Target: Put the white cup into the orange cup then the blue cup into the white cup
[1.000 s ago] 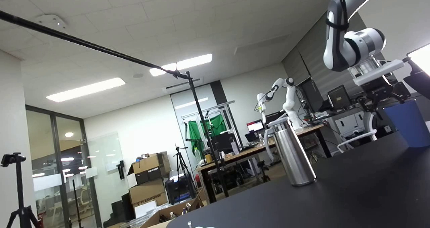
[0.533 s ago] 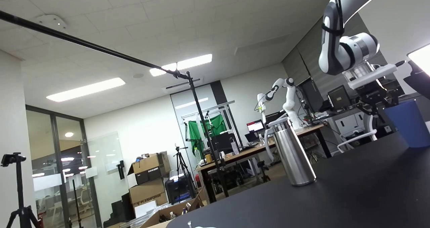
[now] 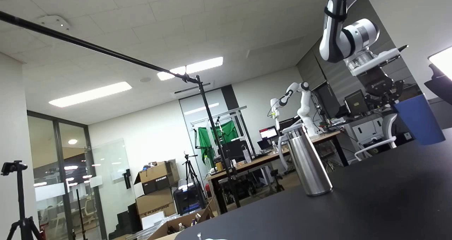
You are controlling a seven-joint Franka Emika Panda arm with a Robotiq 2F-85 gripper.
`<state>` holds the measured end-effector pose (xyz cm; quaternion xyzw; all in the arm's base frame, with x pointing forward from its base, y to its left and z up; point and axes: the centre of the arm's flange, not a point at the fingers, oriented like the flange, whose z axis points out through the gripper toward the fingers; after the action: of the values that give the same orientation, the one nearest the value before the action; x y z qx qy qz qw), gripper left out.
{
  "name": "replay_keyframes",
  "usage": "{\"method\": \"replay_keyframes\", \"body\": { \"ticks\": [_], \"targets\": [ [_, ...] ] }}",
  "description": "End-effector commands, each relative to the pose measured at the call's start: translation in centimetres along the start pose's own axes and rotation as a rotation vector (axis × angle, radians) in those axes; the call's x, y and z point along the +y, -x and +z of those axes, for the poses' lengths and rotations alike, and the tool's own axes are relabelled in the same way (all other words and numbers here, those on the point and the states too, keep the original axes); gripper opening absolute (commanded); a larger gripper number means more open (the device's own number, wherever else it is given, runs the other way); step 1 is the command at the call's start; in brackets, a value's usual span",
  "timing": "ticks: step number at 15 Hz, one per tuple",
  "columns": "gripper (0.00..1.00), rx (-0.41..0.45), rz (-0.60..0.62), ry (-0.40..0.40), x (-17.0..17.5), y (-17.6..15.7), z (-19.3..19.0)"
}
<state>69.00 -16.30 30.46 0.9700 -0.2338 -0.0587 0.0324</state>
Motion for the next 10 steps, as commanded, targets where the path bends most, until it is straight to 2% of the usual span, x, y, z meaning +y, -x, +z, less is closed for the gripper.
{"method": "replay_keyframes", "body": {
  "ticks": [1,10],
  "targets": [
    [0.01,-0.021,-0.02,0.017,-0.2,4.7,-5.6],
    [0.01,0.016,-0.13,0.119,-0.8,13.6,-15.4]
  ]
}}
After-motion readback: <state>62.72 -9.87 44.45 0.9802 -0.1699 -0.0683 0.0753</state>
